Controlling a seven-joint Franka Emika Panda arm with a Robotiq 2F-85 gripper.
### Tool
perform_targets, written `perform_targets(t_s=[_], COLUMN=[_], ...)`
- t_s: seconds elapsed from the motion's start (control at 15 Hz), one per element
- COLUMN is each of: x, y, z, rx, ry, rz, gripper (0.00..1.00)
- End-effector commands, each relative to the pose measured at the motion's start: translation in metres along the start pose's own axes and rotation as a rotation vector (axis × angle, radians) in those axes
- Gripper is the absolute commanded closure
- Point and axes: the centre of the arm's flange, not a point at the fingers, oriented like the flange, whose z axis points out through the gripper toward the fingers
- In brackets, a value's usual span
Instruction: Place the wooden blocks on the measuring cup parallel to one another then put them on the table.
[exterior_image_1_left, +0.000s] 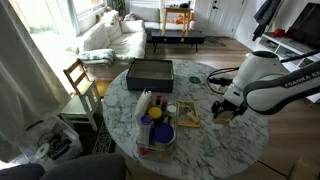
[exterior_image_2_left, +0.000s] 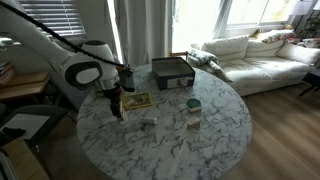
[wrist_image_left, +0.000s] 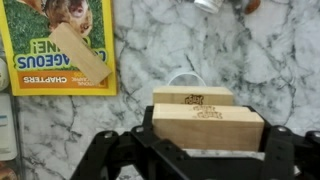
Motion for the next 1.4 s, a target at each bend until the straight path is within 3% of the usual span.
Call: perform_targets(t_s=[0.0,1.33], x=[-0.0033,-0.0074], y=[-0.0014,0.0024], z=[0.0043,0.0115], rx=[0.010,0.010], ry=[0.010,0.004], rz=[-0.031,-0.021], gripper=[0.40,0.39])
